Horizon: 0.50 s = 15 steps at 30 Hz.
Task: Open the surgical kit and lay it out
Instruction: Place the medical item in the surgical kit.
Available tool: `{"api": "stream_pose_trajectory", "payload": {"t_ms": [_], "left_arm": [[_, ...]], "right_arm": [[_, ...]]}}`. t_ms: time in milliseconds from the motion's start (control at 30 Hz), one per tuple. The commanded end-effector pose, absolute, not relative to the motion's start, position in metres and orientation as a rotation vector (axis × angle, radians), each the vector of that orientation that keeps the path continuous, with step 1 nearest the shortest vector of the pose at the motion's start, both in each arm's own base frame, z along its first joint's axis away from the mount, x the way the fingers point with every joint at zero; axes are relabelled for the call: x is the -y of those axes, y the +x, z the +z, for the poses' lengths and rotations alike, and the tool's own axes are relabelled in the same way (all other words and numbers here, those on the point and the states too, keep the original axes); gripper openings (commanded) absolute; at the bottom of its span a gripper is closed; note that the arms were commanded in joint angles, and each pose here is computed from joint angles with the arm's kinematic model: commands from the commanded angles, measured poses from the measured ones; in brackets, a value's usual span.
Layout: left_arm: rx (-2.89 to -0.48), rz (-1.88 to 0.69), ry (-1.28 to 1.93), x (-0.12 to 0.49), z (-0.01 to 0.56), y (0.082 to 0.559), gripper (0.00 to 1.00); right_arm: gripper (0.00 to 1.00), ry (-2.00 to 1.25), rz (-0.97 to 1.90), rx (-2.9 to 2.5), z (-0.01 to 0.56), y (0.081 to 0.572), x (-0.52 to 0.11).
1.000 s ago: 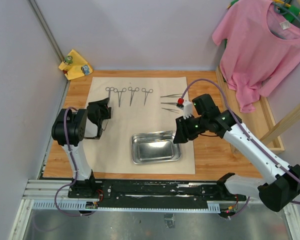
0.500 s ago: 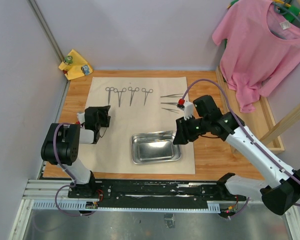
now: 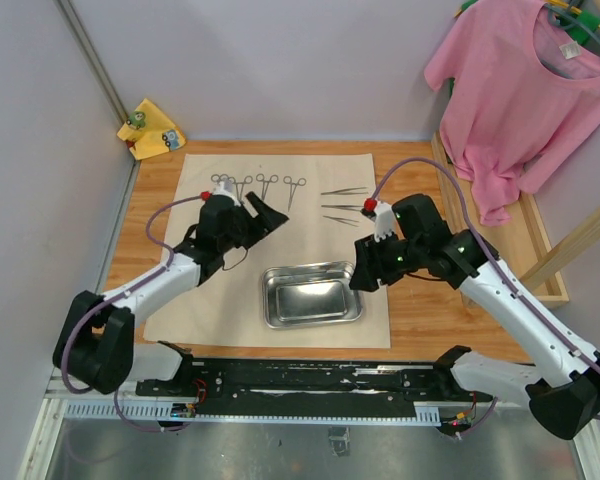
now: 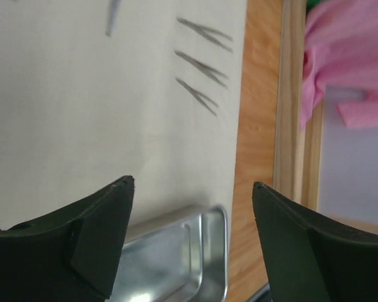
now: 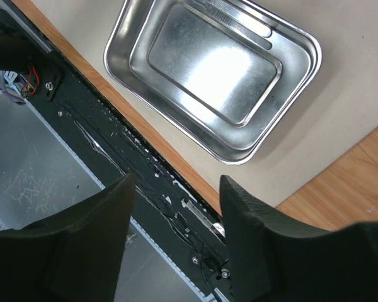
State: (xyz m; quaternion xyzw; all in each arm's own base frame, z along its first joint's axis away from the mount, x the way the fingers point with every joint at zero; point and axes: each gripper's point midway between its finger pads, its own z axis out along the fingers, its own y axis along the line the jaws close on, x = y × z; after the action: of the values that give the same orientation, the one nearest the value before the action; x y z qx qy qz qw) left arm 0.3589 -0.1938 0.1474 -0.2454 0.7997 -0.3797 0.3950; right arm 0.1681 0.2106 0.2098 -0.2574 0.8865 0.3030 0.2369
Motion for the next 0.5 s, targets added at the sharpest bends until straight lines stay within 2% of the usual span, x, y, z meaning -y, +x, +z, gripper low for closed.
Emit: {"api": "stream_pose_trajectory", "payload": {"t_ms": [0,67,200,467], "left_arm": [[-2.231,-0.846,-0.131,0.227,0.161,0.287,0.95],[-2.273,-0.823,-0.057,0.228,0.162,0.259,0.99],[-2.278,-0.797,-0.081,0.208,0.164,0.234,0.99],[-2.184,-0.763,-0.150,0.189,0.182,0.233,0.99]], "right_arm": [[0.61,-0.694,0.739,-2.455,0.197,0.168,-0.200],[0.72,-0.687,0.710,-2.453,0.191,0.173,-0.199],[0.79,-0.705,0.689,-2.452,0.176,0.185,-0.204],[0.69,-0.736,0.714,-2.461,0.144,0.216,-0.236]]}}
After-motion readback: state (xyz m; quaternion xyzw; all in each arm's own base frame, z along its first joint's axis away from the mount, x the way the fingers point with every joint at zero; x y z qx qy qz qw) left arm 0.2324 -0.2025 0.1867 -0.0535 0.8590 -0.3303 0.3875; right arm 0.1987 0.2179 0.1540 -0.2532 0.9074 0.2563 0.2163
